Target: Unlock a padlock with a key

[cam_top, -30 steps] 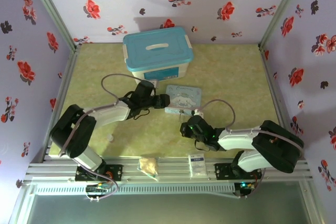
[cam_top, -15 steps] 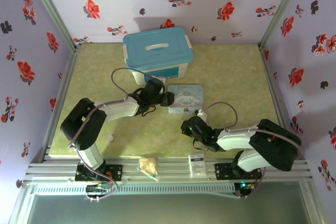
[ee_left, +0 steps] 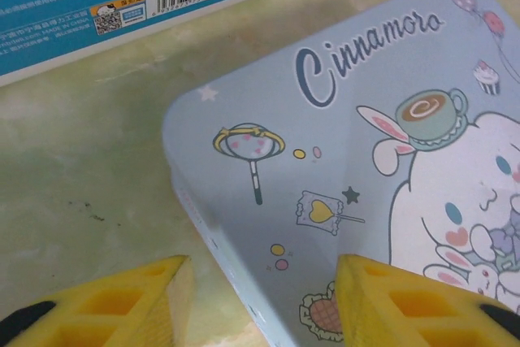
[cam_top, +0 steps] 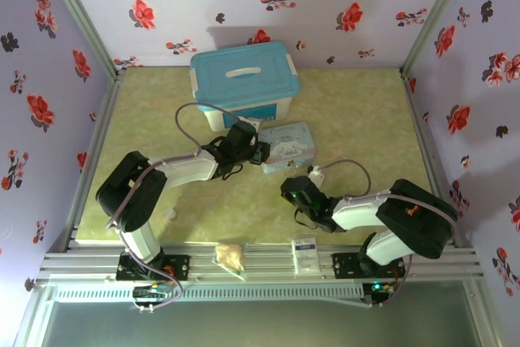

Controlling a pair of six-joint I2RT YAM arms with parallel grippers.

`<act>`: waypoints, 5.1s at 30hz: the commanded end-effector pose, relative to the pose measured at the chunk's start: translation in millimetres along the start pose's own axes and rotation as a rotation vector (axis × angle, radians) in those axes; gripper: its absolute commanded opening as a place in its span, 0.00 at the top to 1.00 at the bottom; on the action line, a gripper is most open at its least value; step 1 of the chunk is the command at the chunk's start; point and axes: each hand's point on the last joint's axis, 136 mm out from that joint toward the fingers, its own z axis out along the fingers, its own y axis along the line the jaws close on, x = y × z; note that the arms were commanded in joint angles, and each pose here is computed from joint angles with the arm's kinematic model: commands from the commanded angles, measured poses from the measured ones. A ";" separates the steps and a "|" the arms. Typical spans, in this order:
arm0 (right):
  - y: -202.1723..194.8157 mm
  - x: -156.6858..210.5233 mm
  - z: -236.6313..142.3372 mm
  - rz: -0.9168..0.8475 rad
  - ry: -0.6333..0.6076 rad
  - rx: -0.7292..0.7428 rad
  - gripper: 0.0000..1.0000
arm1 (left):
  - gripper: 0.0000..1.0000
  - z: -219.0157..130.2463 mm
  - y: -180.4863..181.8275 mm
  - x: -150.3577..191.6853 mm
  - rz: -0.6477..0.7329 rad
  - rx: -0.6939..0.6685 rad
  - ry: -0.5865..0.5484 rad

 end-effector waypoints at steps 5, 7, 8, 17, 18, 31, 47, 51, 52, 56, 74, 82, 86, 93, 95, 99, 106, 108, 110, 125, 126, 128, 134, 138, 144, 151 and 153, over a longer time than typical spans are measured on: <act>24.8 -34.7 -7.0 0.043 -0.144 -0.048 0.89 | 0.51 11.0 22.8 50.3 0.057 -0.078 0.150; 22.7 -37.8 -8.1 0.029 -0.160 -0.036 0.89 | 0.54 10.8 17.0 46.0 0.056 -0.056 0.146; 19.5 -40.2 -8.0 0.025 -0.167 -0.028 0.89 | 0.54 10.7 15.9 45.0 0.058 -0.054 0.145; 11.6 -53.6 8.5 -0.001 -0.097 -0.051 0.91 | 0.59 14.2 20.1 52.4 0.063 -0.066 0.165; 12.3 -53.6 8.1 -0.006 -0.096 -0.057 0.91 | 0.59 14.2 20.7 52.7 0.065 -0.067 0.165; 8.6 -73.5 8.9 0.000 -0.099 -0.181 0.91 | 0.64 15.6 23.9 57.5 0.079 -0.071 0.171; -17.0 -84.0 25.0 0.144 -0.206 -0.230 0.96 | 0.64 11.8 19.7 50.1 0.067 -0.056 0.151; -21.8 -83.8 33.0 0.190 -0.190 -0.218 0.97 | 0.64 12.0 20.6 50.1 0.069 -0.058 0.151; -18.1 -84.3 34.1 0.188 -0.187 -0.228 0.97 | 0.64 11.8 20.6 50.4 0.071 -0.059 0.151; -5.6 -90.1 30.5 0.149 -0.204 -0.261 0.97 | 0.64 11.0 22.3 50.8 0.068 -0.061 0.152; -79.6 2.6 0.7 0.031 0.330 0.106 0.95 | 0.62 -6.2 53.2 7.6 0.053 -0.125 0.087; -101.5 33.2 -28.8 -0.018 0.591 0.214 0.94 | 0.62 -16.8 59.5 -7.2 0.033 -0.137 0.054; -114.2 46.1 -41.4 -0.045 0.686 0.266 0.94 | 0.60 -26.5 58.8 -12.0 0.030 -0.134 0.036; -121.9 46.2 -62.9 -0.076 0.755 0.334 0.93 | 0.57 -42.5 56.8 -19.6 0.029 -0.124 0.003; -121.9 44.6 -69.2 -0.085 0.773 0.353 0.92 | 0.55 -47.7 56.2 -22.8 0.028 -0.121 -0.007; -121.1 40.7 -77.7 -0.102 0.787 0.381 0.87 | 0.50 -57.9 56.3 -27.0 0.024 -0.118 -0.024; -129.0 24.7 -80.5 -0.148 0.730 0.474 0.83 | 0.45 -75.5 57.0 -25.7 0.010 -0.107 -0.053; -128.5 19.3 -79.8 -0.168 0.716 0.489 0.79 | 0.44 -77.7 57.5 -23.7 0.008 -0.106 -0.054; -128.5 15.0 -79.5 -0.184 0.707 0.506 0.74 | 0.43 -79.9 59.0 -21.4 0.006 -0.107 -0.054; -122.3 -14.1 -81.1 -0.283 0.595 0.560 0.60 | 0.39 -102.0 83.8 -19.8 -0.040 -0.147 -0.087; -120.0 -18.0 -81.4 -0.294 0.580 0.562 0.60 | 0.39 -104.2 85.6 -20.7 -0.043 -0.153 -0.091; -112.8 -25.1 -81.3 -0.314 0.552 0.547 0.55 | 0.37 -110.8 91.3 -24.6 -0.051 -0.167 -0.110; -78.5 -66.9 -78.6 -0.396 0.366 0.485 0.24 | 0.22 -137.8 127.9 -32.2 -0.102 -0.260 -0.189; -55.7 -83.7 -77.6 -0.422 0.291 0.421 0.11 | 0.14 -152.7 157.9 -28.7 -0.171 -0.320 -0.220; -48.0 -96.3 -71.0 -0.440 0.249 0.396 0.10 | 0.12 -159.9 184.7 -22.5 -0.196 -0.384 -0.228; -39.8 -148.7 -74.4 -0.504 0.049 0.444 0.01 | 0.09 -174.1 248.0 -12.5 -0.236 -0.599 -0.288; -42.4 -168.9 -75.4 -0.530 -0.019 0.478 0.01 | 0.06 -177.9 260.0 -10.4 -0.186 -0.677 -0.308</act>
